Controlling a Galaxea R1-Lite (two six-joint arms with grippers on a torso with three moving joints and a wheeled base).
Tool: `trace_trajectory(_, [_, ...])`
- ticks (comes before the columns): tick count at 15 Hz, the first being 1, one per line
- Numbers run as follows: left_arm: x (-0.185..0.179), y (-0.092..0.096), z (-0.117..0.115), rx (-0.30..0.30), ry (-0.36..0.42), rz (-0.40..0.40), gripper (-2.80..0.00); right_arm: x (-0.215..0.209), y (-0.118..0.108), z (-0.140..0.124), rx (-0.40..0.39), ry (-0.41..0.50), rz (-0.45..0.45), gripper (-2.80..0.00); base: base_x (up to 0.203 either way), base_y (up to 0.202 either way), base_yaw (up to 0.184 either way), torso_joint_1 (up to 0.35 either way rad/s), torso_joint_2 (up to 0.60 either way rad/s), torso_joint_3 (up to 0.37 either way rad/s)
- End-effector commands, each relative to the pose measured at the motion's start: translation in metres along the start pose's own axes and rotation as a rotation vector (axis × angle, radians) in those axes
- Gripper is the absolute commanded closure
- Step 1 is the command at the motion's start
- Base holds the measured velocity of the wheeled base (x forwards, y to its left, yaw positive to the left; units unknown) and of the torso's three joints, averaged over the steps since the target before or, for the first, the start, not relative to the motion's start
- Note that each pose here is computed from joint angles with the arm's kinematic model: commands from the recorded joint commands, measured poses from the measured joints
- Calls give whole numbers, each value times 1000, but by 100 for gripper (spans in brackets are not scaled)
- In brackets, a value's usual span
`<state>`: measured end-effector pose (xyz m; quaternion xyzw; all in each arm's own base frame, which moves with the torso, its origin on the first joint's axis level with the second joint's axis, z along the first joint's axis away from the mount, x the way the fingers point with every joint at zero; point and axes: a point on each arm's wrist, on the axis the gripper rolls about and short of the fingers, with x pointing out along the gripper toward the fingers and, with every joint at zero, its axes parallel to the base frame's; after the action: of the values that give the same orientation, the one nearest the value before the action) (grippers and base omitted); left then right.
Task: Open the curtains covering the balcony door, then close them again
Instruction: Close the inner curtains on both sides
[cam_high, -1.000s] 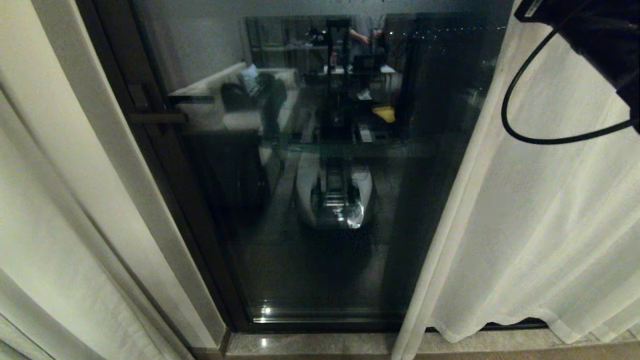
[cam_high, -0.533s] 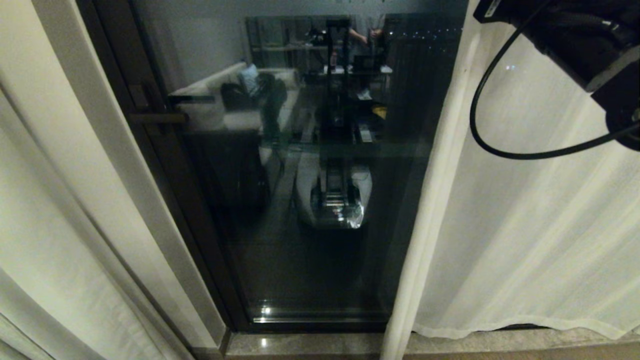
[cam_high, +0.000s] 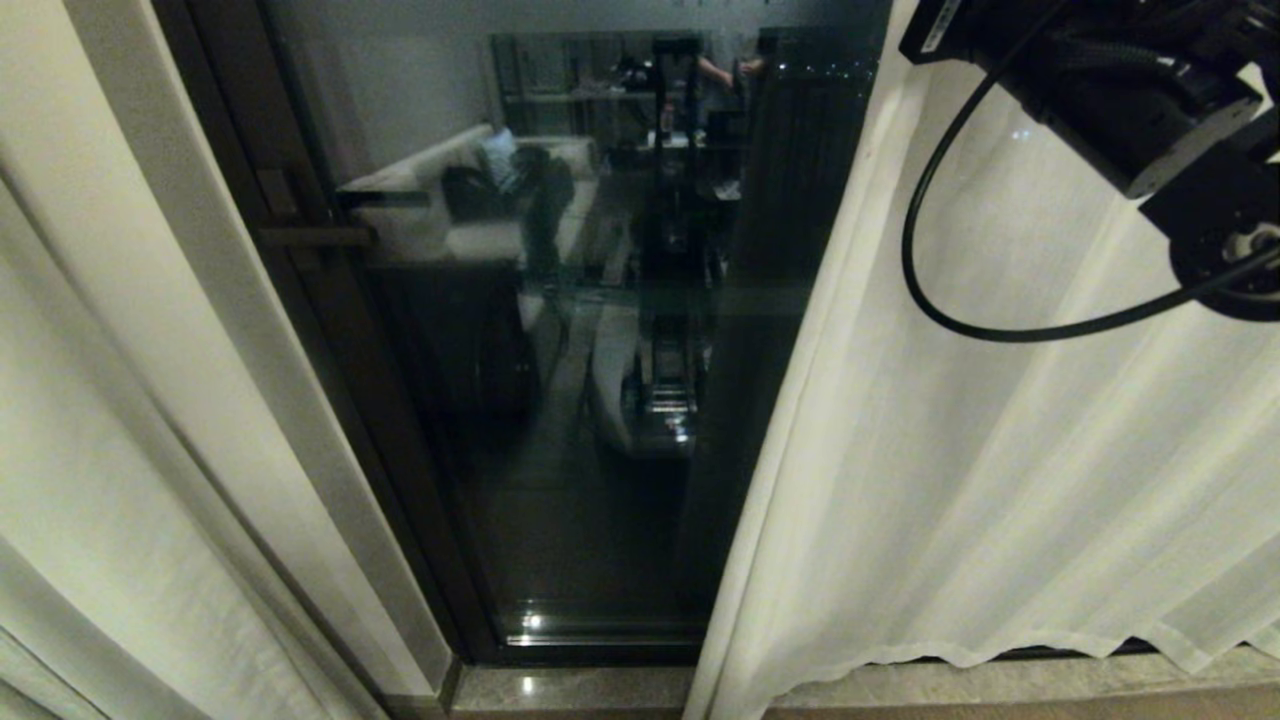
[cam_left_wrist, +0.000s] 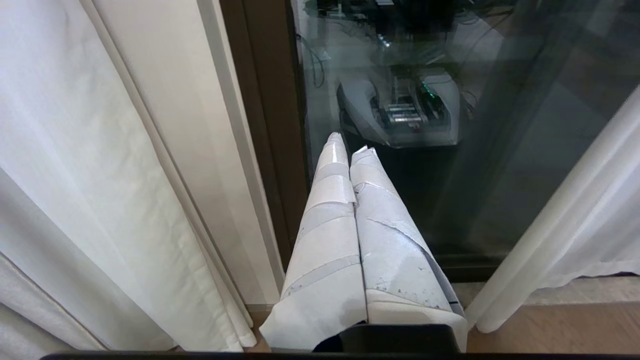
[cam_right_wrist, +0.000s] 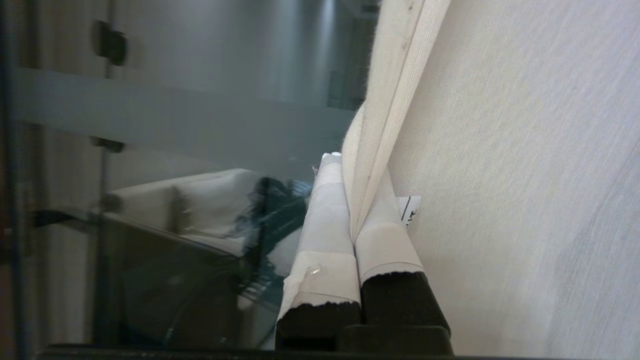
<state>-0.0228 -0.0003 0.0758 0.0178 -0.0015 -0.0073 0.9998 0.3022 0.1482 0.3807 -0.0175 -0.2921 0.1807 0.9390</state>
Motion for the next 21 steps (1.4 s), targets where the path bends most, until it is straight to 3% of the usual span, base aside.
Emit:
trace_trajectory(1, [0, 0, 0, 1, 0, -1, 0, 2, 10, -5, 11, 6, 23, 0, 0, 0, 0, 0, 0, 0])
trace_trajectory(10, [0, 0, 0, 0, 0, 0, 0, 2, 8, -9, 8, 10, 15, 0, 0, 0, 0, 0, 0, 0])
trace_trajectory(19, [0, 0, 0, 0, 0, -1, 0, -4, -67, -15, -110, 44, -160, 0, 0, 0, 0, 0, 0, 0])
trace_trajectory(21, [0, 0, 0, 0, 0, -1, 0, -5, -74, -16, -120, 46, -176, 0, 0, 0, 0, 0, 0, 0])
